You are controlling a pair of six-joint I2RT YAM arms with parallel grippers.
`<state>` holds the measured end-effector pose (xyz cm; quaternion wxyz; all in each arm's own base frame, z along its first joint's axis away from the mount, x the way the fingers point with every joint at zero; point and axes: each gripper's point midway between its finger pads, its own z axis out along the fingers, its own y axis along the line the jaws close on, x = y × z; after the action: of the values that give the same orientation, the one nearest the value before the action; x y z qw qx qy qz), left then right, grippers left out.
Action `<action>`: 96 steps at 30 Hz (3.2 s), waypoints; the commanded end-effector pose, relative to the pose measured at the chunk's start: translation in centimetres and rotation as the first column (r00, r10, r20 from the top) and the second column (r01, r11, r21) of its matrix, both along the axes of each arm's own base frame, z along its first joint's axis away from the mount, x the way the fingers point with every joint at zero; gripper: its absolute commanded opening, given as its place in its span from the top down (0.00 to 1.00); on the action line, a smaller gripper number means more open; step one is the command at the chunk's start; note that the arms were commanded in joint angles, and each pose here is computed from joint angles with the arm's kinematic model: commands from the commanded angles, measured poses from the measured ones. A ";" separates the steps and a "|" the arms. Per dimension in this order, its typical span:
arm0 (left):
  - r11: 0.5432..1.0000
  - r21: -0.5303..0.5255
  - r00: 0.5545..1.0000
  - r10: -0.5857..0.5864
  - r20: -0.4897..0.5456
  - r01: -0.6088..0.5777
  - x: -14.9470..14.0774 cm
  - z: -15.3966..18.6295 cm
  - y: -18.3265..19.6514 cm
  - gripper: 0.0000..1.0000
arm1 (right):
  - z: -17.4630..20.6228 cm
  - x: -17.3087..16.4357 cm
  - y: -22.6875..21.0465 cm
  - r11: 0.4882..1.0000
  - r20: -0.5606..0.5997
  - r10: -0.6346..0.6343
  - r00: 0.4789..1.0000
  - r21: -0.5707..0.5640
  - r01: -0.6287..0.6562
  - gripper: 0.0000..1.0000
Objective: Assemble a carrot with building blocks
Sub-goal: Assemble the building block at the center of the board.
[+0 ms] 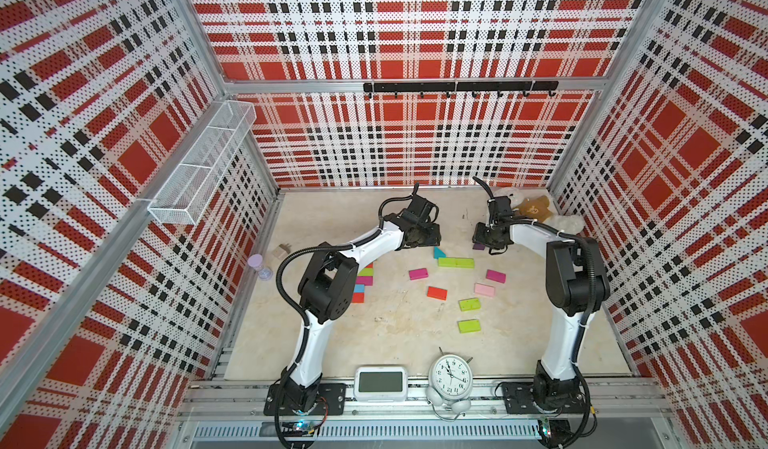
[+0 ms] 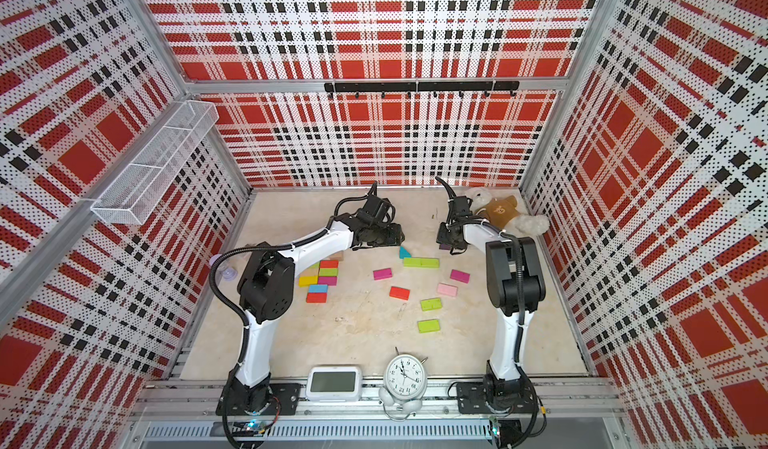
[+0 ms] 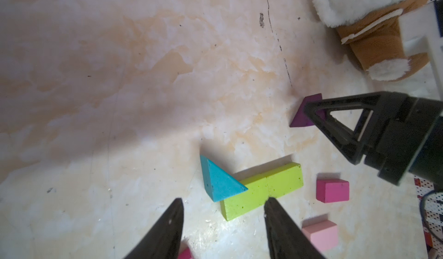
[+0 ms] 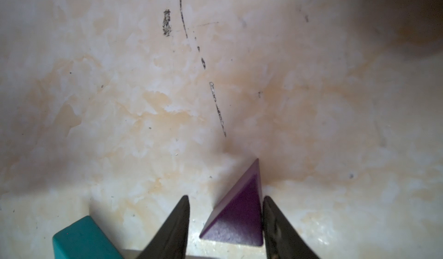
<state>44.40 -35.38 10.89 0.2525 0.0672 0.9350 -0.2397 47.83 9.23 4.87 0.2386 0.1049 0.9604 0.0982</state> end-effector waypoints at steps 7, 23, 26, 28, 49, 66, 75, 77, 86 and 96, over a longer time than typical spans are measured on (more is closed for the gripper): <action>0.998 -0.063 0.999 0.008 0.035 -0.006 0.1 2.3 0.1 0.42 | -0.1 0.2 1.0 1.000 0.008 0.015 1.000 -0.011 -0.015 0.54; 0.998 -0.069 1.000 0.011 0.024 -0.009 -0.2 1.9 0.5 0.42 | -1.0 0.1 1.1 0.999 -0.021 0.017 1.000 -0.042 -0.018 0.60; 0.997 -0.070 1.000 0.012 0.027 -0.010 -0.2 2.0 0.5 0.42 | -0.9 -0.3 1.1 0.999 -0.021 0.017 1.000 -0.038 -0.018 0.61; 0.997 -0.073 1.000 0.010 0.025 -0.008 -0.2 2.0 0.5 0.42 | -0.8 -0.7 1.2 0.999 -0.021 0.016 1.000 -0.036 -0.017 0.61; 0.996 -0.086 0.999 -0.029 0.018 0.031 -1.2 2.2 -0.9 0.42 | 1.8 -2.4 1.9 1.000 0.031 0.018 0.999 -0.001 -0.018 0.63; 0.995 -0.069 0.998 -0.064 0.011 0.065 -1.7 2.0 -1.8 0.42 | 1.5 -3.2 0.8 0.999 0.006 0.021 1.000 -0.049 -0.021 0.68; 0.996 -0.063 0.998 -0.063 0.002 0.063 -1.6 1.6 -1.7 0.42 | 0.6 -3.0 -0.3 0.999 -0.013 -0.015 1.000 0.051 0.016 0.86; 0.996 -0.062 0.998 -0.061 0.000 0.060 -1.6 1.6 -1.7 0.42 | 0.5 -2.8 -0.7 0.998 -0.011 -0.022 1.000 0.056 0.023 0.88; 0.996 -0.060 0.998 -0.060 -0.014 0.059 -1.5 1.1 -1.9 0.42 | 0.0 -1.9 -1.9 0.993 -0.012 -0.044 0.999 0.108 0.045 0.92; 0.997 -0.056 0.998 -0.058 -0.030 0.056 -1.4 0.5 -2.0 0.42 | -0.9 -0.5 -3.4 0.959 -0.030 -0.078 0.997 0.271 0.083 0.98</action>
<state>42.74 -37.01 11.49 0.2347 0.0833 0.9290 -0.2737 47.39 5.77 5.61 0.2428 0.1662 0.9352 0.1968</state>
